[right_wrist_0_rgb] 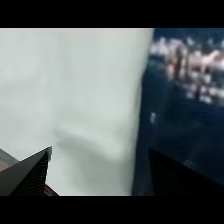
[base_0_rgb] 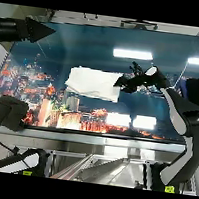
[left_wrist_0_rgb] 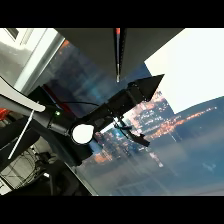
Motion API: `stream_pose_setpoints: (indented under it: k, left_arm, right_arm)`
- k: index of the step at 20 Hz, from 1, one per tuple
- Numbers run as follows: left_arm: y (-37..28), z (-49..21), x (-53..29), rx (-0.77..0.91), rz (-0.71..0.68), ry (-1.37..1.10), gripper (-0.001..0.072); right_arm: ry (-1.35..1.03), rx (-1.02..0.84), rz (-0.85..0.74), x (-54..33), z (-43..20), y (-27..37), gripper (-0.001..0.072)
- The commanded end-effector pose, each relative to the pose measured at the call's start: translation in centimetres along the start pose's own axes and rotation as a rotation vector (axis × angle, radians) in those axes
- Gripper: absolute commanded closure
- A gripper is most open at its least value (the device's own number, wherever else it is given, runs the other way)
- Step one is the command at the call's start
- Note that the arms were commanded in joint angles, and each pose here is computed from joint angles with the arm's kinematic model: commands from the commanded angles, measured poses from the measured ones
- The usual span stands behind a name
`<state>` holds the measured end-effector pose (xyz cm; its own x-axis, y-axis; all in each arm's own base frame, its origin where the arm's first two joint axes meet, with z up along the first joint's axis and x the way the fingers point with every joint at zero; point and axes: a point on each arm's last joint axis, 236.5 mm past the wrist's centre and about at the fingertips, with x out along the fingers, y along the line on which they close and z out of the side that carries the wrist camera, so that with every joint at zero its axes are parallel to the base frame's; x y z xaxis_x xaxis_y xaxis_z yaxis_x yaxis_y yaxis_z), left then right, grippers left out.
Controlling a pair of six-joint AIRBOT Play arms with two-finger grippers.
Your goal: Fold the shirts.
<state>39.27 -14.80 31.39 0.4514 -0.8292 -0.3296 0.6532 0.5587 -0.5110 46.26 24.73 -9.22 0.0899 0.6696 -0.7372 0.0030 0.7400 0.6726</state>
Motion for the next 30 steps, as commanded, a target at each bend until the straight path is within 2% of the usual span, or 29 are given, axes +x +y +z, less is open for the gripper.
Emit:
stream_pose_setpoints:
  k: [1,2,3,5,6,7,8,11,14,17,20,22,25,28,30]
  left_arm:
    - [0.0,-0.1,0.1,0.000,0.000,0.004,0.0688]
    - [0.0,-0.1,0.1,0.000,-0.001,0.004,0.0688]
    - [0.0,-0.1,0.1,0.000,0.000,0.004,0.0688]
    - [0.0,-0.1,0.1,-0.001,-0.001,0.004,0.0688]
    - [0.0,-0.1,0.1,-0.001,-0.001,0.004,0.0688]
    - [0.0,-0.1,0.1,-0.001,-0.001,0.004,0.0688]
    - [-0.1,-0.2,0.1,-0.001,-0.003,0.007,0.0688]
    - [-0.2,-0.4,0.1,-0.001,-0.007,0.016,0.0688]
    - [-0.2,-0.4,0.1,-0.001,-0.008,0.017,0.0688]
    - [-0.2,-0.4,0.0,-0.001,-0.008,0.017,0.0688]
    - [-0.2,-0.5,0.0,-0.001,-0.009,0.020,0.0688]
    - [-0.3,-0.5,0.0,-0.001,-0.010,0.021,0.0688]
    - [-0.4,-0.8,0.0,-0.001,-0.016,0.035,0.0688]
    - [-0.4,-0.8,0.0,-0.001,-0.016,0.034,0.0688]
    - [-0.4,-0.8,0.0,-0.001,-0.016,0.034,0.0688]
  right_arm:
    - [-0.058,-0.013,0.087,1.9,1.2,1.6,0.0018]
    - [-0.080,-0.020,0.127,1.9,1.7,2.5,0.0022]
    - [-0.098,-0.028,0.174,1.8,2.0,3.6,0.0098]
    - [-0.126,-0.045,0.256,1.4,2.6,5.5,0.0400]
    - [-0.135,-0.040,0.288,1.1,2.8,6.2,0.0504]
    - [-0.138,-0.055,0.321,0.8,2.8,7.0,0.0638]
    - [-0.142,-0.073,0.336,0.5,2.8,7.5,0.0696]
    - [-0.211,-0.124,0.344,-2.4,4.2,9.0,0.0699]
    - [-0.402,-0.144,0.361,-11.0,9.6,9.9,0.0699]
    - [-0.649,-0.056,0.386,-24.7,15.1,8.3,0.0699]
    - [-0.857,0.148,0.412,-38.0,16.5,3.2,0.0700]
    - [-0.916,0.294,0.353,-44.5,14.1,-1.7,0.0700]
    - [-0.907,0.444,0.193,-49.8,7.9,-8.6,0.0702]
    - [-0.917,0.560,-0.032,-52.6,0.8,-14.6,0.0702]
    - [-0.899,0.716,-0.238,-52.2,-5.3,-19.5,0.0702]
